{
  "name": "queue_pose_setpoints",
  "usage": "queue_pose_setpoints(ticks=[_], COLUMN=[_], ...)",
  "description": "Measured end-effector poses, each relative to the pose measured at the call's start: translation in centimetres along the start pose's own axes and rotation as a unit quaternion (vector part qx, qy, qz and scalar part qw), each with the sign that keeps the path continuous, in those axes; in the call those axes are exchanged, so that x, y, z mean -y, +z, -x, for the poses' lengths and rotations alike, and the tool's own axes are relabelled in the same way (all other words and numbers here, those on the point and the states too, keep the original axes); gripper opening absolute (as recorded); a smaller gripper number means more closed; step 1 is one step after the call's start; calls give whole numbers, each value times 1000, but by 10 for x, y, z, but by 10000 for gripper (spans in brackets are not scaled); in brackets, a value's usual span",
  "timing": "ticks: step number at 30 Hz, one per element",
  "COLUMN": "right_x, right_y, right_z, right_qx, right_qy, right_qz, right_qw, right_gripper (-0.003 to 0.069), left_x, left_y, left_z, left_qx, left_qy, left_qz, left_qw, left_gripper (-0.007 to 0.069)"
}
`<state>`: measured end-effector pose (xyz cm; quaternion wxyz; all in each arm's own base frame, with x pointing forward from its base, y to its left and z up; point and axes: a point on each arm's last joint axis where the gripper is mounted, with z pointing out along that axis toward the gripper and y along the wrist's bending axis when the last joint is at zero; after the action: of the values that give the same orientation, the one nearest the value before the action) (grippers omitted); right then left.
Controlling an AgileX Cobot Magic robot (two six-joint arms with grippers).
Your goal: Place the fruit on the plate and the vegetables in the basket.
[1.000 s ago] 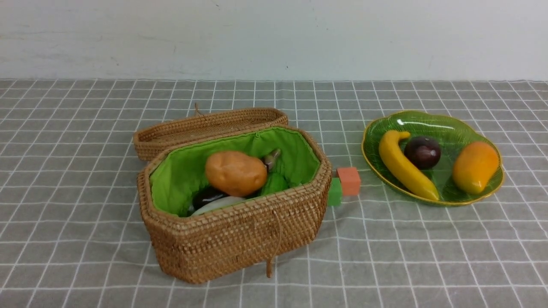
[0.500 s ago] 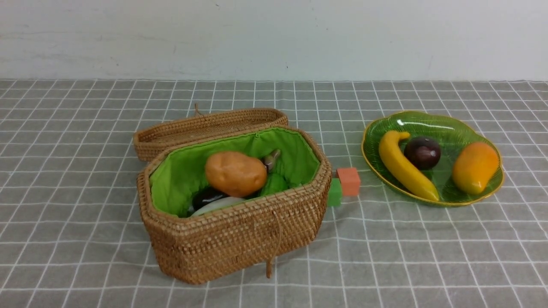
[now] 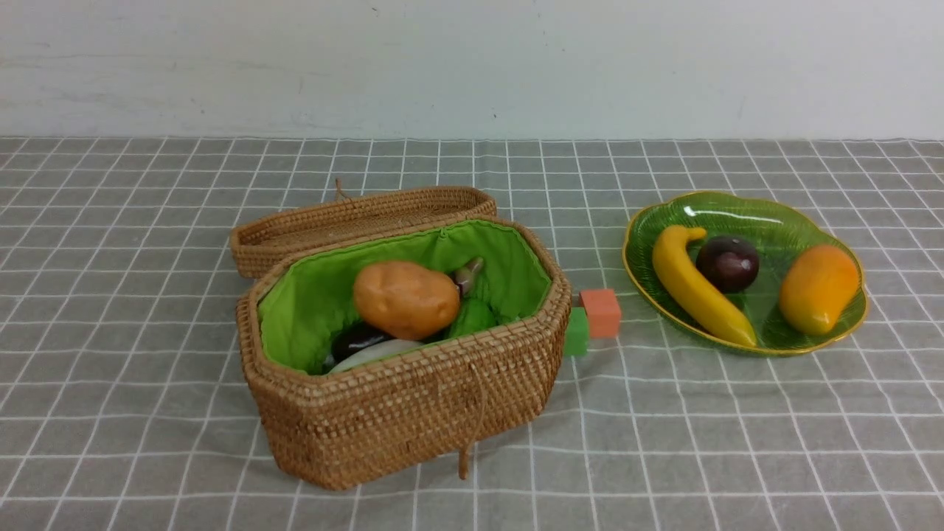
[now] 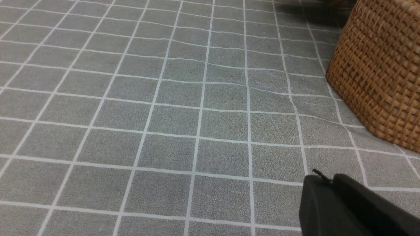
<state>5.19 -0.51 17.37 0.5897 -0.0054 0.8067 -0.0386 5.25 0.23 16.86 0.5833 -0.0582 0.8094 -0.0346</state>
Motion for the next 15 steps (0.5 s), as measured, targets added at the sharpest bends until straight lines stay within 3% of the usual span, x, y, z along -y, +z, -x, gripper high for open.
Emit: queue_pose_setpoints(ticks=[15], right_x=[0], right_y=[0], right_z=[0], right_qx=[0], right_qy=[0], right_qz=[0], right_qw=[1000], right_gripper=[240], left_x=[0], left_y=[0], left_z=[0], left_qx=[0], left_qy=[0], left_qz=[0], left_qw=[1000], left_gripper=[50])
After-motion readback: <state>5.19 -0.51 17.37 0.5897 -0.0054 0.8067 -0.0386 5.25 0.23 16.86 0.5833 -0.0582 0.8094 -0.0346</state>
